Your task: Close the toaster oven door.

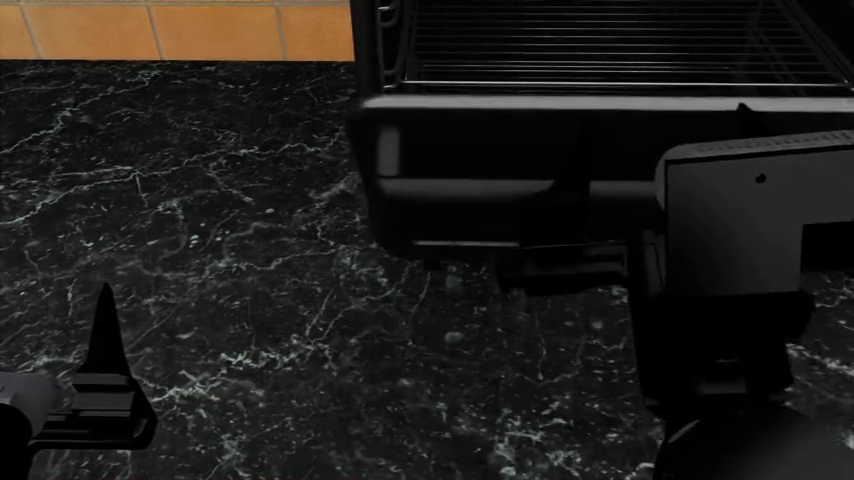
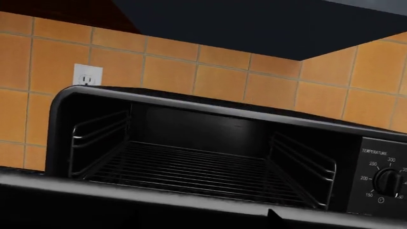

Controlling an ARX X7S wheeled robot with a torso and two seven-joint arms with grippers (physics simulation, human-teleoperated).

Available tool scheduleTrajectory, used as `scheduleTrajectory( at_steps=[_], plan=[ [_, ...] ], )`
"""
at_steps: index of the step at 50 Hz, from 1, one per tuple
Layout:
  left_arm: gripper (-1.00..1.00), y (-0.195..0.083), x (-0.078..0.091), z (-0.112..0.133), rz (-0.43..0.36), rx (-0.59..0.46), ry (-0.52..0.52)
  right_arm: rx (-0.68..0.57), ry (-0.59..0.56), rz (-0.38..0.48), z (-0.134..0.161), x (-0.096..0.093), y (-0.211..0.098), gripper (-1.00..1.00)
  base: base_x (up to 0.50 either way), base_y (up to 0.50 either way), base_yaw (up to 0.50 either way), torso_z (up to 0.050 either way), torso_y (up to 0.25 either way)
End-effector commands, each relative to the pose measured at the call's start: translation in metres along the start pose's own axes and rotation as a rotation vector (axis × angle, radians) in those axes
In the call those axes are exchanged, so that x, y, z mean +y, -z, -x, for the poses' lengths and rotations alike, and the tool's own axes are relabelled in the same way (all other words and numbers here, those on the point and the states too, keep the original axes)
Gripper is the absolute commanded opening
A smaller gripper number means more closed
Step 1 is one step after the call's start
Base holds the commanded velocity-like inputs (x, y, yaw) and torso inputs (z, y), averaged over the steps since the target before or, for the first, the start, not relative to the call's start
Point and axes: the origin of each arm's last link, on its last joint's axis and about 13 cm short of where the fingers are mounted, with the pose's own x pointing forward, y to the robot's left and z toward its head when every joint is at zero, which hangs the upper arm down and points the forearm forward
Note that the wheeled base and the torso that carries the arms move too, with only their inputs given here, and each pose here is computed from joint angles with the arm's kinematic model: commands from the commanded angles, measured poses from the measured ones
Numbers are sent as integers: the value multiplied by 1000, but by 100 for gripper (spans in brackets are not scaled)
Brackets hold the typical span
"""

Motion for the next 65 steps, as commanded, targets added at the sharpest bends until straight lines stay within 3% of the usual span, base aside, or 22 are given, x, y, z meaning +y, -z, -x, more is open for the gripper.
scheduleTrajectory(
  at_steps=[1,19,55,65],
  plan=[
    [100,2,2,-1,5,3,-7,361,-42,-43,-39,-6,48,100,0,0,0,0,0],
    [100,1,3,-1,9,-1,-15,473,-89,-128,-75,-4,50,100,4,1,3,0,0],
    [100,0,8,-3,11,-4,-37,583,-64,-103,-153,7,79,100,3,1,4,0,0],
    [100,2,8,-3,12,0,-37,610,-50,-86,-158,12,82,100,10,5,10,0,0]
  ],
)
